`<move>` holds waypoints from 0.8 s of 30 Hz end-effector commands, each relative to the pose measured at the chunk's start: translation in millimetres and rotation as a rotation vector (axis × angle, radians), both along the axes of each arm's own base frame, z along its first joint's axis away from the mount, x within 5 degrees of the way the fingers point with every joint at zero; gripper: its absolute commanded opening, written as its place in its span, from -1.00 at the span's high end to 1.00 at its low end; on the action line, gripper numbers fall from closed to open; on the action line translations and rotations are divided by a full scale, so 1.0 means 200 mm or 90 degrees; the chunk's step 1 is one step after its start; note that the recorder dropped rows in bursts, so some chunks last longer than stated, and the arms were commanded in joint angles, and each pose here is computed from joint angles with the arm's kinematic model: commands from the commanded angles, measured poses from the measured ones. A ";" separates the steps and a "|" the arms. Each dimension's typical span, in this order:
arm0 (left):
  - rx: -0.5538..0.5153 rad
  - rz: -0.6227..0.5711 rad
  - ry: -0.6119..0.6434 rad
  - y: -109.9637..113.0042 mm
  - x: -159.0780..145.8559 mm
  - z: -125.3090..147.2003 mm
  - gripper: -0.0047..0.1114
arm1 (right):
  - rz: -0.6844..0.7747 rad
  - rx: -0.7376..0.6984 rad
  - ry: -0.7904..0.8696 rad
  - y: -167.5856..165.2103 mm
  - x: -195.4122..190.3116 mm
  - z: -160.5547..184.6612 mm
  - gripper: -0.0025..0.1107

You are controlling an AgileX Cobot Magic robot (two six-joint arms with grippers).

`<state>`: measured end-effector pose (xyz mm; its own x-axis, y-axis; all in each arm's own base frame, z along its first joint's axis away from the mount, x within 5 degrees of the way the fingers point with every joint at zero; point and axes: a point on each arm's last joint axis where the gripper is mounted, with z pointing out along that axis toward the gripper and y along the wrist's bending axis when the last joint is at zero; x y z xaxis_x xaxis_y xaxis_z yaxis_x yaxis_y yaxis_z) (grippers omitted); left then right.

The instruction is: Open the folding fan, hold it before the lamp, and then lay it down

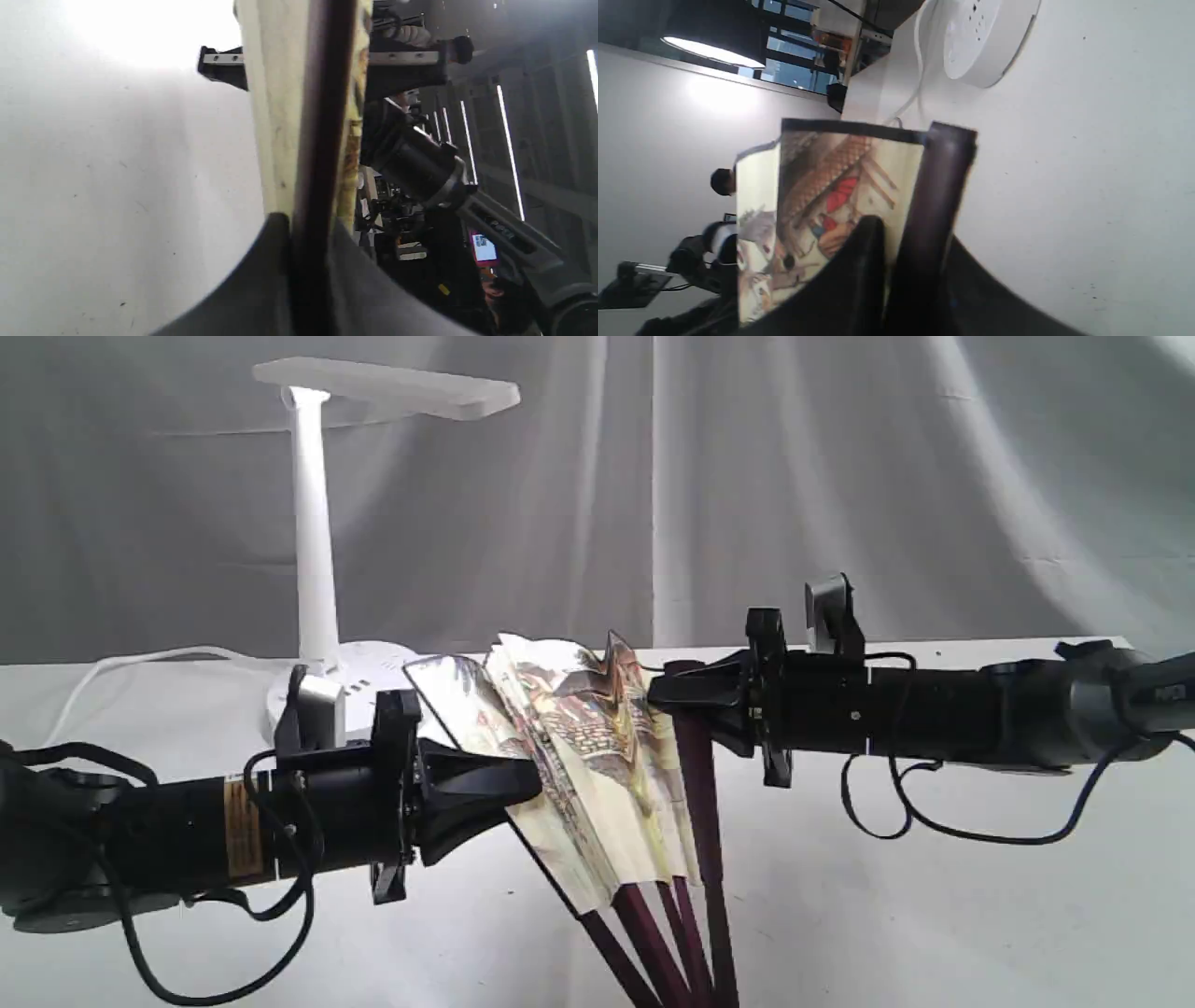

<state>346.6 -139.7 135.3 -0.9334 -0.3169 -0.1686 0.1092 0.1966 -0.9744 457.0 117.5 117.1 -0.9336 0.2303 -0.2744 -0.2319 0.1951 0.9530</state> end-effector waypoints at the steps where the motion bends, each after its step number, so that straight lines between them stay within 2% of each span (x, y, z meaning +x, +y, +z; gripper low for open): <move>1: -0.034 -0.006 -0.019 -0.01 -0.01 0.05 0.92 | 0.015 -0.024 -0.016 0.00 -0.01 -0.01 0.96; 5: -0.034 -0.006 -0.019 -0.01 -0.01 0.05 0.92 | 0.015 -0.024 -0.016 0.00 -0.01 -0.01 0.96; 8: -0.040 0.005 -0.019 -0.01 0.00 0.06 0.83 | 0.016 -0.025 -0.015 0.00 -0.01 -0.01 0.96; 10: -0.046 0.015 -0.018 -0.01 0.01 0.06 0.71 | 0.017 -0.026 -0.015 0.00 -0.01 -0.01 0.96; 15: -0.038 0.019 -0.050 -0.01 0.01 0.06 0.19 | 0.017 -0.023 0.009 0.00 -0.01 -0.01 0.96; 18: -0.044 0.037 -0.060 0.00 0.03 0.07 0.04 | 0.017 -0.024 0.010 0.00 -0.01 -0.01 0.96; 21: -0.044 0.070 -0.104 0.01 0.05 0.08 0.04 | 0.018 -0.024 0.013 0.00 -0.01 -0.01 0.96; 24: -0.043 0.096 -0.134 0.02 0.07 0.09 0.13 | 0.016 -0.021 0.022 0.00 -0.01 -0.01 0.96</move>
